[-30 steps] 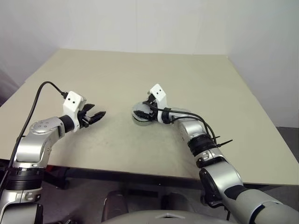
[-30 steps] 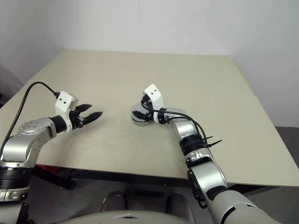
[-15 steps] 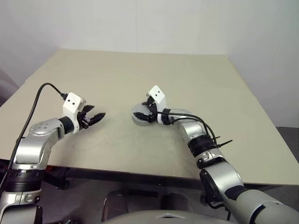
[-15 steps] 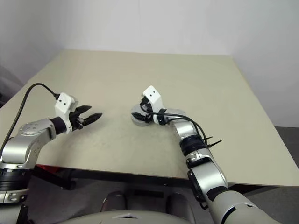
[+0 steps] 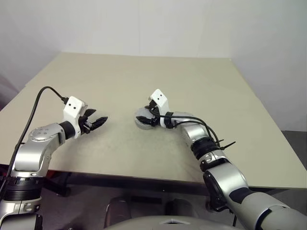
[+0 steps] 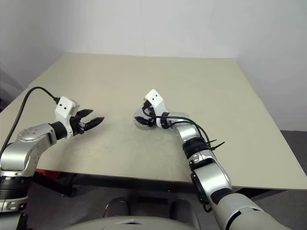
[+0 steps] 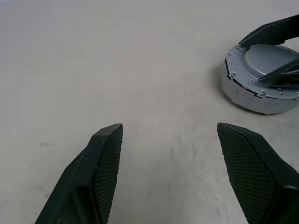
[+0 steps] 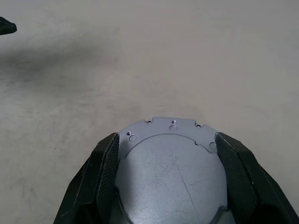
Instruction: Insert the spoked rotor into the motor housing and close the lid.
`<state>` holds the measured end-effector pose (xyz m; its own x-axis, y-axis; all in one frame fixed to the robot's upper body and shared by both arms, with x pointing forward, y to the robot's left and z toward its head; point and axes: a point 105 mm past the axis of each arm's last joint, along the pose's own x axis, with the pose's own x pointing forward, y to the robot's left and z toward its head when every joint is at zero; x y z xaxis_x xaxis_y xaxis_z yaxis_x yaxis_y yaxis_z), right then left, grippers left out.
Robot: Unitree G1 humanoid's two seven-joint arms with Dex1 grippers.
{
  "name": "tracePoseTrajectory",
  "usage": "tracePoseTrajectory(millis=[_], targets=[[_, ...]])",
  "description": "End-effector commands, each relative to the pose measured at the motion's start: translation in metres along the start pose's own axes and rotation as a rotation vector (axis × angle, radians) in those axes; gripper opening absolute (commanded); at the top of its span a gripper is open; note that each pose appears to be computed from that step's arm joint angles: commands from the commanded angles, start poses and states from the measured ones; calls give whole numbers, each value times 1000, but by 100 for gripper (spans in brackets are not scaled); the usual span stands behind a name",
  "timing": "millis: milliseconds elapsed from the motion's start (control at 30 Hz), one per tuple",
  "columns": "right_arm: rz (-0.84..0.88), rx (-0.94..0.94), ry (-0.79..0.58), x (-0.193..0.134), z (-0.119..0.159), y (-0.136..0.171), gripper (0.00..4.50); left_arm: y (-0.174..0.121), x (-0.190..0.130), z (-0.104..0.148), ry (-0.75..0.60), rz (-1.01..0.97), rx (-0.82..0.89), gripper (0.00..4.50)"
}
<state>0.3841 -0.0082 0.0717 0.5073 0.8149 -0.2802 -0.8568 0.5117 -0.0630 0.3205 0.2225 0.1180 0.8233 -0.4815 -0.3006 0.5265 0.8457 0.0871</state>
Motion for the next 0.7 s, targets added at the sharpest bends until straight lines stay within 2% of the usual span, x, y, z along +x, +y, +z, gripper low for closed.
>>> tracePoseTrajectory(millis=[33, 267, 700], targets=[[-2, -4, 100, -2, -21, -2, 317, 1, -6, 17, -53, 12, 32, 340], [-38, -12, 187, -4, -31, -11, 317, -1, -5, 16, -54, 8, 22, 340], [57, 9, 289, -10, -53, 3, 317, -5, -3, 18, -80, 7, -10, 340]])
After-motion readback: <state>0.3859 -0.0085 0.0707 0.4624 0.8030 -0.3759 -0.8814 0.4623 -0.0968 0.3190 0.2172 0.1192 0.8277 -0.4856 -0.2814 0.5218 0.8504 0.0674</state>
